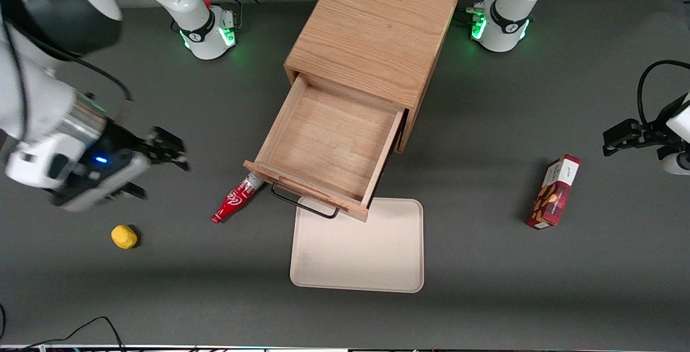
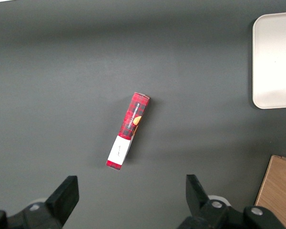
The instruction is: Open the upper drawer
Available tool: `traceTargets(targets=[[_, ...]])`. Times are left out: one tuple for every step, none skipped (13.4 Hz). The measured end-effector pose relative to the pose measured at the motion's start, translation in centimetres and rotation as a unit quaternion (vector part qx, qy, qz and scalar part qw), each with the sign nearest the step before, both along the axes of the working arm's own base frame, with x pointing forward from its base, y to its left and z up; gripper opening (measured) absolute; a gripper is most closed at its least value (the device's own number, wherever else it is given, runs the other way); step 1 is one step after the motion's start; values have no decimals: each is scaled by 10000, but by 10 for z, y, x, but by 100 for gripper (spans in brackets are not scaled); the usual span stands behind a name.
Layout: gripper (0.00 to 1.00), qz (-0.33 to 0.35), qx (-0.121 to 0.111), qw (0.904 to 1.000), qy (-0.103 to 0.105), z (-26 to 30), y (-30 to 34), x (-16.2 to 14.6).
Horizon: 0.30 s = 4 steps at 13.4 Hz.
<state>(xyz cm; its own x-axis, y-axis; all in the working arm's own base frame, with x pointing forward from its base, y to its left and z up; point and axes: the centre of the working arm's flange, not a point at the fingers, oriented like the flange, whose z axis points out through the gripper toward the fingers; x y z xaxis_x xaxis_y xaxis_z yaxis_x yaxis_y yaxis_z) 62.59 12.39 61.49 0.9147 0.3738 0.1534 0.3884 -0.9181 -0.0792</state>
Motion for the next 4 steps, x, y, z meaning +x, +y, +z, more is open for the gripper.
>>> traceTargets(targets=[[100,-479,-137,9987,145,5,-29,-18],[100,-811,-256,9961,227,6,-52,-35],[100,-1046,-355,9935,286,5,-70,-52],[100,-1199,-435,9913,328,4,-83,-66]])
